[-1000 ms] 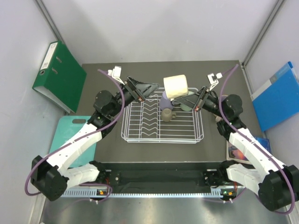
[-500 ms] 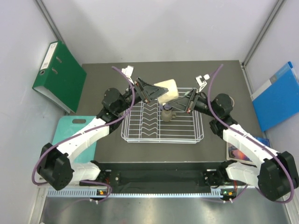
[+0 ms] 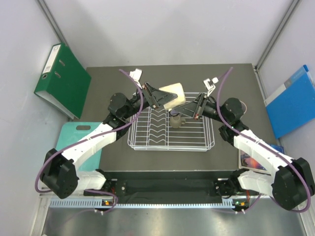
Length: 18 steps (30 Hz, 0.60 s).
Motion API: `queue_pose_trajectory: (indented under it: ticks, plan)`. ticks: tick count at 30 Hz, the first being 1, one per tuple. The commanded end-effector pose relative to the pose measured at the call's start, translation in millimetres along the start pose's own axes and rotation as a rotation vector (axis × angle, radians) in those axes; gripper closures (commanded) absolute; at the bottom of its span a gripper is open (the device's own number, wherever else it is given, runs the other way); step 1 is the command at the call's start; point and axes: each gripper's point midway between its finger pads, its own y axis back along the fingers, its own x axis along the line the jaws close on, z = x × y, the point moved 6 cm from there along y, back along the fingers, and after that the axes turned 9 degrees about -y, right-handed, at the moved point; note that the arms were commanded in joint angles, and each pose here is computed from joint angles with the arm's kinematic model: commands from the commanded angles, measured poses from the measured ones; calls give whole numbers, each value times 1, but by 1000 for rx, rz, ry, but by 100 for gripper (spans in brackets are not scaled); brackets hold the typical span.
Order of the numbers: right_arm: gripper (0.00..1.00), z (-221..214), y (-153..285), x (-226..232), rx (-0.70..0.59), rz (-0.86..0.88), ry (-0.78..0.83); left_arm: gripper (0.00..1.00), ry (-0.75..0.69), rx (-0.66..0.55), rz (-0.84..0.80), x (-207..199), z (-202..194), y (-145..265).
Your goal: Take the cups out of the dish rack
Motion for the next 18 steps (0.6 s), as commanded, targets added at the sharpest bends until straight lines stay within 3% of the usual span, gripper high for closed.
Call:
queue_pose_trajectory:
  ticks: [1, 3, 5, 8, 9, 11, 12, 14, 15, 18]
  plan:
    - [100, 7, -9, 35, 14, 114, 136, 62, -43, -19, -101, -18, 8, -4]
    - [100, 6, -8, 34, 16, 103, 133, 78, -40, -14, -101, -16, 7, -5]
    - [100, 6, -7, 35, 16, 94, 145, 100, -36, -7, -92, -14, 6, -6]
    - [98, 11, -6, 33, -7, 27, 187, 100, -38, 1, -58, -11, 6, -7]
    - [79, 9, -4, 22, 4, -59, 153, 100, -52, 7, -38, -8, 5, -7]
    - [64, 20, -3, 25, -44, -120, 237, 100, -53, 41, 37, -2, 6, -10]
    - [49, 18, 0, 18, -34, -184, 224, 100, -97, 51, 60, -1, 6, -10]
    - [40, 30, 3, 24, -86, -249, 295, 100, -117, 90, 157, 3, 10, -11]
    - [35, 29, 7, 20, -83, -300, 287, 100, -195, 88, 156, -6, 21, -15]
    - [28, 37, 13, 21, -127, -378, 320, 100, -279, 131, 260, -4, 31, -17]
